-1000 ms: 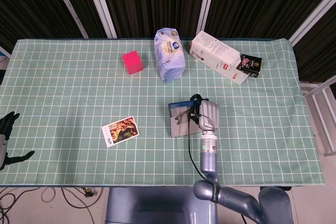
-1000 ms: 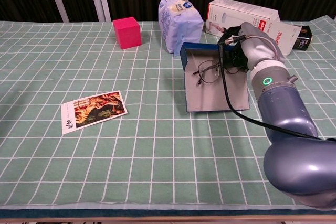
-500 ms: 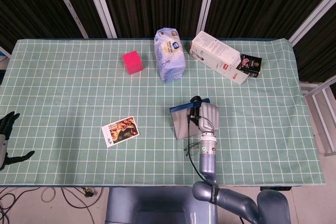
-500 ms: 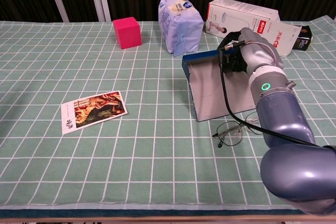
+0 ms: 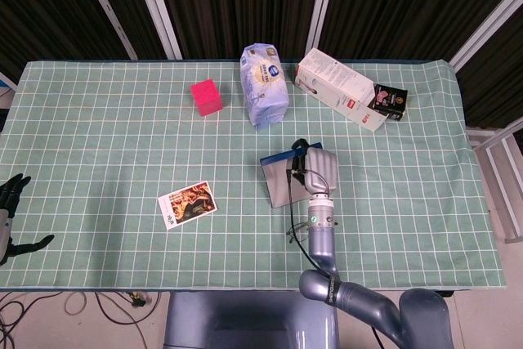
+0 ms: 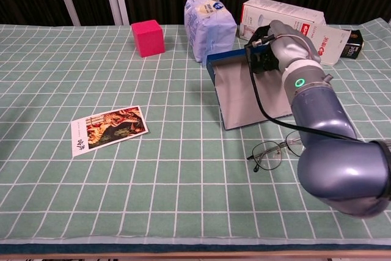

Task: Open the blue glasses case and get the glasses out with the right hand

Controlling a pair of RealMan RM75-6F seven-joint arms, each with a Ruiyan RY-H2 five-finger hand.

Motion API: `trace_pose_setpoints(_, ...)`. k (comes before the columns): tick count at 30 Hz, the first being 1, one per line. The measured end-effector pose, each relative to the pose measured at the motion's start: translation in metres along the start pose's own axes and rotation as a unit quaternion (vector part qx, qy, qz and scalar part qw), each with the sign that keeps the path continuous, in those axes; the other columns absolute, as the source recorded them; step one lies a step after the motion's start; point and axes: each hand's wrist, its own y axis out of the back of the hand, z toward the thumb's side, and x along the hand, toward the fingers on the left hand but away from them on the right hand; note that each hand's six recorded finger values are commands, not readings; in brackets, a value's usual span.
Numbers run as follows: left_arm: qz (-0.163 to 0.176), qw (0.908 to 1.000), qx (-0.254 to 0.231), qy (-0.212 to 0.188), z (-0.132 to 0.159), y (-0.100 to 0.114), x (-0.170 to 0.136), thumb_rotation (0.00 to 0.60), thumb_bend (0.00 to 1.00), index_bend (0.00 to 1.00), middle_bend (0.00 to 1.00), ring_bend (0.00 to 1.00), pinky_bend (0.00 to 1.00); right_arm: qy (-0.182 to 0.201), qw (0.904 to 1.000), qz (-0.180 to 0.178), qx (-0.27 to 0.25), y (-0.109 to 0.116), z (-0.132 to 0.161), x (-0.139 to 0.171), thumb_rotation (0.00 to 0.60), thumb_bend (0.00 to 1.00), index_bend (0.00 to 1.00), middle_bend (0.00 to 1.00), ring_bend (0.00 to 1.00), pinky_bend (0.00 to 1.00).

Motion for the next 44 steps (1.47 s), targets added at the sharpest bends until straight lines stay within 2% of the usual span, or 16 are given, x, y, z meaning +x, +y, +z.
trace_pose_setpoints(3, 0.000, 1.0000, 0.000, 0.000, 0.000, 0.000, 0.000, 0.600, 0.00, 0.00, 0.00, 0.00, 0.00, 0.006, 0.9997, 0.011, 0.021, -0.003, 0.006, -0.010, 0.600, 0.49, 0.25, 0.92, 0.99, 0.99)
trace_pose_setpoints(5, -0.001, 1.0000, 0.000, 0.000, 0.000, 0.000, 0.000, 0.600, 0.00, 0.00, 0.00, 0.00, 0.00, 0.006, 0.9992, 0.018, 0.036, -0.005, 0.008, -0.015, 0.600, 0.41, 0.07, 0.92, 0.99, 0.99)
trace_pose_setpoints(7, 0.000, 1.0000, -0.001, 0.000, 0.000, 0.000, 0.000, 0.600, 0.00, 0.00, 0.00, 0.00, 0.00, 0.005, 0.9981, 0.026, 0.056, -0.006, 0.011, -0.020, 0.600, 0.35, 0.01, 0.92, 0.99, 0.99)
trace_pose_setpoints(10, -0.001, 1.0000, -0.001, 0.000, 0.000, 0.000, 0.000, 0.600, 0.00, 0.00, 0.00, 0.00, 0.00, 0.005, 0.9958, 0.033, 0.085, -0.006, 0.018, -0.026, 0.600, 0.28, 0.00, 0.91, 0.98, 0.98)
trace_pose_setpoints(14, 0.000, 1.0000, -0.002, -0.003, 0.001, 0.000, 0.000, 0.600, 0.00, 0.00, 0.00, 0.00, 0.00, 0.001, 0.9923, 0.041, 0.117, -0.005, 0.023, -0.029, 0.600, 0.27, 0.00, 0.91, 0.98, 0.98)
trace_pose_setpoints(19, 0.001, 1.0000, -0.001, -0.008, 0.003, 0.001, -0.001, 0.600, 0.00, 0.00, 0.00, 0.00, 0.00, 0.003, 0.9924, 0.047, 0.114, 0.003, 0.027, -0.024, 0.600, 0.27, 0.00, 0.89, 0.96, 0.95)
trace_pose_setpoints(21, 0.003, 0.9999, 0.000, -0.010, 0.003, 0.001, -0.002, 0.600, 0.00, 0.00, 0.00, 0.00, 0.00, 0.006, 0.9928, 0.046, 0.110, 0.009, 0.026, -0.019, 0.600, 0.26, 0.00, 0.82, 0.90, 0.90)
trace_pose_setpoints(24, 0.005, 0.9999, 0.002, -0.013, 0.004, 0.001, -0.003, 0.600, 0.00, 0.00, 0.00, 0.00, 0.00, 0.014, 0.9929, 0.045, 0.109, 0.020, 0.022, -0.011, 0.600, 0.17, 0.00, 0.66, 0.76, 0.77)
trace_pose_setpoints(27, 0.007, 0.9998, 0.013, -0.015, 0.003, 0.002, -0.004, 0.600, 0.00, 0.00, 0.00, 0.00, 0.00, 0.027, 0.9913, 0.047, 0.120, 0.038, 0.010, 0.004, 0.600, 0.11, 0.00, 0.47, 0.56, 0.56)
trace_pose_setpoints(29, 0.009, 0.9996, 0.021, -0.016, 0.003, 0.002, -0.004, 0.600, 0.00, 0.00, 0.00, 0.00, 0.00, 0.035, 0.9899, 0.048, 0.129, 0.051, 0.001, 0.014, 0.600, 0.11, 0.00, 0.31, 0.38, 0.42)
trace_pose_setpoints(32, 0.013, 0.9992, 0.032, -0.018, 0.002, 0.002, -0.005, 0.600, 0.00, 0.00, 0.00, 0.00, 0.00, 0.044, 0.9871, 0.054, 0.144, 0.077, -0.020, 0.035, 0.600, 0.09, 0.00, 0.09, 0.11, 0.30)
trace_pose_setpoints(34, 0.017, 0.9989, 0.039, -0.018, 0.001, 0.003, -0.005, 0.600, 0.00, 0.00, 0.00, 0.00, 0.00, 0.047, 0.9845, 0.060, 0.158, 0.096, -0.040, 0.051, 0.600, 0.08, 0.00, 0.02, 0.03, 0.28)
trace_pose_setpoints(39, 0.028, 0.9977, 0.060, -0.018, -0.001, 0.006, -0.007, 0.600, 0.00, 0.00, 0.00, 0.00, 0.00, 0.031, 0.9759, 0.068, 0.205, 0.145, -0.103, 0.095, 0.600, 0.07, 0.00, 0.00, 0.00, 0.25)
trace_pose_setpoints(42, 0.037, 0.9965, 0.073, -0.018, -0.003, 0.009, -0.010, 0.600, 0.00, 0.00, 0.00, 0.00, 0.00, 0.008, 0.9755, 0.066, 0.210, 0.172, -0.139, 0.126, 0.600, 0.05, 0.00, 0.00, 0.00, 0.24)
trace_pose_setpoints(44, 0.042, 0.9958, 0.079, -0.017, -0.004, 0.010, -0.011, 0.600, 0.00, 0.00, 0.00, 0.00, 0.00, 0.004, 0.9770, 0.061, 0.204, 0.182, -0.151, 0.142, 0.600, 0.04, 0.00, 0.00, 0.00, 0.24)
